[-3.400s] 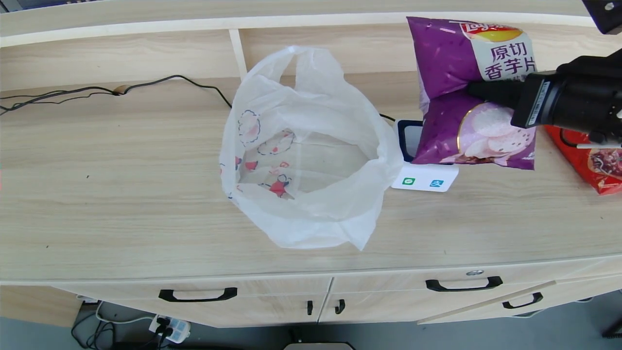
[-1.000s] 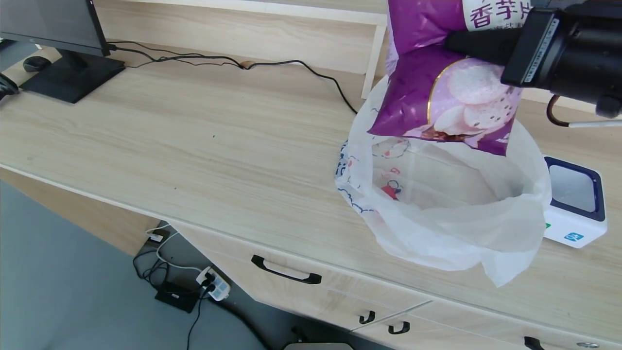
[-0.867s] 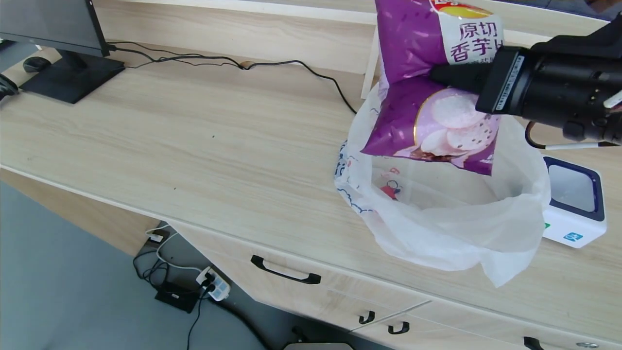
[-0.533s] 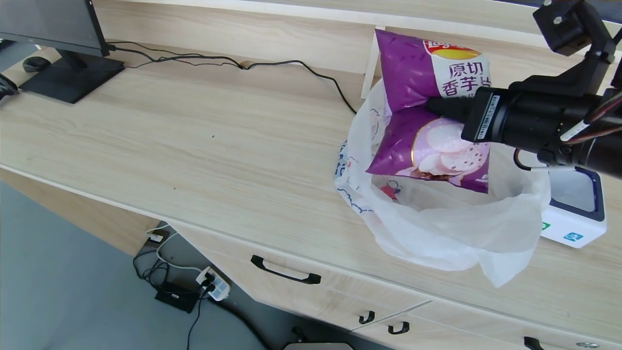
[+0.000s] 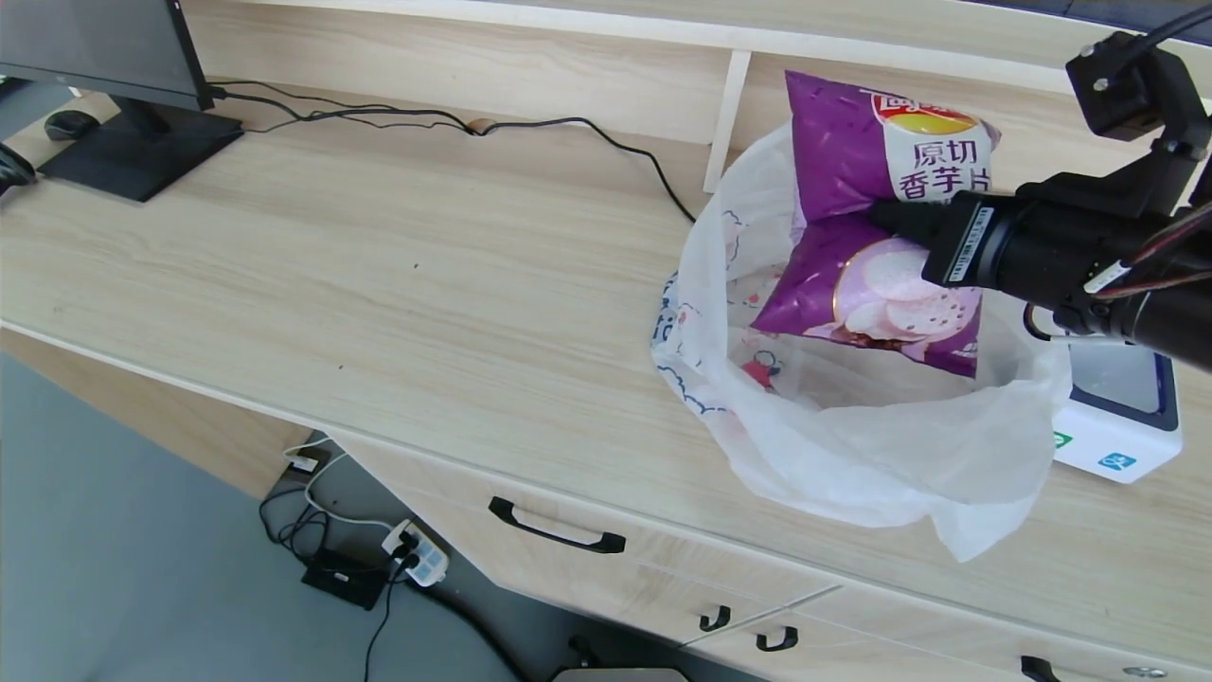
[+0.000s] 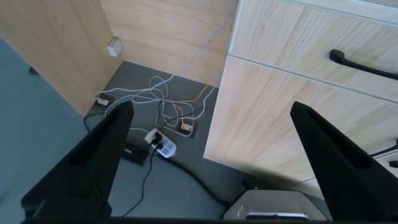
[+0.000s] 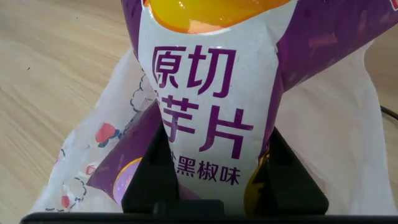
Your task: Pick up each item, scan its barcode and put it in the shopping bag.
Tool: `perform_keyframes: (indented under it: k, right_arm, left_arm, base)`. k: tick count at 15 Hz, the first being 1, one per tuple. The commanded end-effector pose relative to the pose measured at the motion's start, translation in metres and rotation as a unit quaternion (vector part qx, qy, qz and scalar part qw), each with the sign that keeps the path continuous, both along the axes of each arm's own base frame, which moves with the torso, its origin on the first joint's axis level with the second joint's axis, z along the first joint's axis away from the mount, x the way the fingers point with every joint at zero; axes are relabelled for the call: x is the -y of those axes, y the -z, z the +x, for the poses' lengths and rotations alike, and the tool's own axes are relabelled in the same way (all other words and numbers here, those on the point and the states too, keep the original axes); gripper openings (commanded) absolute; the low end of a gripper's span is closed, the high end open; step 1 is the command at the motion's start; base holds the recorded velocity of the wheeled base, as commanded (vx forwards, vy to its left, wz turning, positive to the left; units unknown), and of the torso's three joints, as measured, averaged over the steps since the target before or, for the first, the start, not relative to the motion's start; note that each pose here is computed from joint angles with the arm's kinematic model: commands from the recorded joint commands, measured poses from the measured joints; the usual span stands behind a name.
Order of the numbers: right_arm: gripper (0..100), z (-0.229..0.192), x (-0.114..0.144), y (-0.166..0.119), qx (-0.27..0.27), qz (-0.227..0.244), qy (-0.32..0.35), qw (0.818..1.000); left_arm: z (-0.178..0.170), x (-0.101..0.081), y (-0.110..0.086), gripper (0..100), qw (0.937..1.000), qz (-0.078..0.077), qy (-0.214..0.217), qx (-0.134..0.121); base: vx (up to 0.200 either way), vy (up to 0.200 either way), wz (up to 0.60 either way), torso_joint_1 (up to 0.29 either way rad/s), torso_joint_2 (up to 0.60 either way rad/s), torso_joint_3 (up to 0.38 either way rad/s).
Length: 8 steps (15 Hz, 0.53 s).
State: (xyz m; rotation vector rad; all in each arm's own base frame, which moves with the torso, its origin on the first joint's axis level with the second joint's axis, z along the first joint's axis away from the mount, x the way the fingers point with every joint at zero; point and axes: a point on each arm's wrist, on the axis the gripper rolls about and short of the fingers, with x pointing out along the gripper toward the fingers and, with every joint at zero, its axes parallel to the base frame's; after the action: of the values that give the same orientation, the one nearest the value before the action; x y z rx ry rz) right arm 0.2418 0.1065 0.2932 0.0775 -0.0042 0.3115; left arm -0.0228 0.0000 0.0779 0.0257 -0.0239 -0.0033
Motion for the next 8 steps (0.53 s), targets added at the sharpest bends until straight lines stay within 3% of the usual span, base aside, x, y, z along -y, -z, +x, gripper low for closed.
perform_keyframes:
  k: [1,3,5,8]
  right_arm:
    - [0,0.002,0.007,-0.004,0.007,0.005,0.013,1.0]
    - [0,0.001,0.007,0.005,-0.005,-0.006,0.012,1.0]
    - [0,-0.004,0.008,0.017,-0.005,-0.066,0.005,0.998]
    - [0,-0.007,-0.001,0.025,-0.014,-0.078,-0.018,0.997]
  left_arm:
    - [0.0,0.0,0.0,100,1.0,0.0,0.0,0.0]
    - [0.0,0.0,0.0,100,1.0,0.0,0.0,0.0]
    - [0.0,0.0,0.0,100,1.0,0.0,0.0,-0.001]
    - [0.0,0.0,0.0,100,1.0,0.0,0.0,0.0]
  base:
    - [0.0,0.0,0.0,0.0,0.0,0.0]
    - [0.0,0.0,0.0,0.0,0.0,0.0]
    - [0.0,0.0,0.0,0.0,0.0,0.0]
    - [0.0,0.0,0.0,0.0,0.0,0.0]
